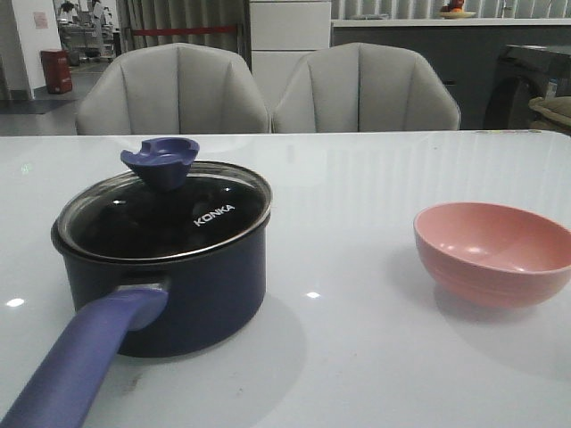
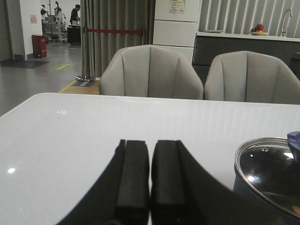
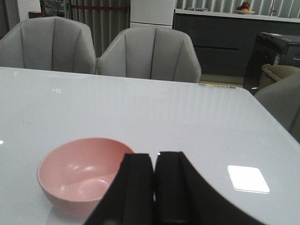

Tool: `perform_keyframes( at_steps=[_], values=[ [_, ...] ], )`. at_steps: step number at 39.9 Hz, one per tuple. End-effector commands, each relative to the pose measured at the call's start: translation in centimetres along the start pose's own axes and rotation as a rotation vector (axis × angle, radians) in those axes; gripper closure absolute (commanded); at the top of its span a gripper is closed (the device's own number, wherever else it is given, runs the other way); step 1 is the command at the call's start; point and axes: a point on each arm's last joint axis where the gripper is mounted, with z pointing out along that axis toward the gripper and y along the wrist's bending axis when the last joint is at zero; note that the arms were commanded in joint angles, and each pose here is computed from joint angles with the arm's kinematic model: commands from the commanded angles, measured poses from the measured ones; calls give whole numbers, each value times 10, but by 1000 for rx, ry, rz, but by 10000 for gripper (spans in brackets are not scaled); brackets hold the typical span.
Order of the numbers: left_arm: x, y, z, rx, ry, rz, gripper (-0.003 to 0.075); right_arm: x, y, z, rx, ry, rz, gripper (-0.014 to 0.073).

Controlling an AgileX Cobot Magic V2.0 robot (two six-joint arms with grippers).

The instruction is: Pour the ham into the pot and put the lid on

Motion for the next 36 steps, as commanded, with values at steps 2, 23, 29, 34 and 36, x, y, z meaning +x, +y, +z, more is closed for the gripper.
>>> perform_keyframes(
  at_steps=[2,23,29,34,36],
  values=[
    [2,0,-1,5,-73,-10,607,-7,1,-1,-4,-124,-10,446],
    [2,0,-1,5,-71,-10,607,-8,0,-6,-1,-159,-8,446],
    [2,0,-1,5,-71,-10,607,-8,0,-6,-1,-159,-8,446],
    [2,0,-1,5,-71,-10,607,-8,0,-6,-1,-159,-8,446],
    [2,0,-1,5,-71,-10,607,-8,0,-6,-1,-159,-8,446]
  ],
)
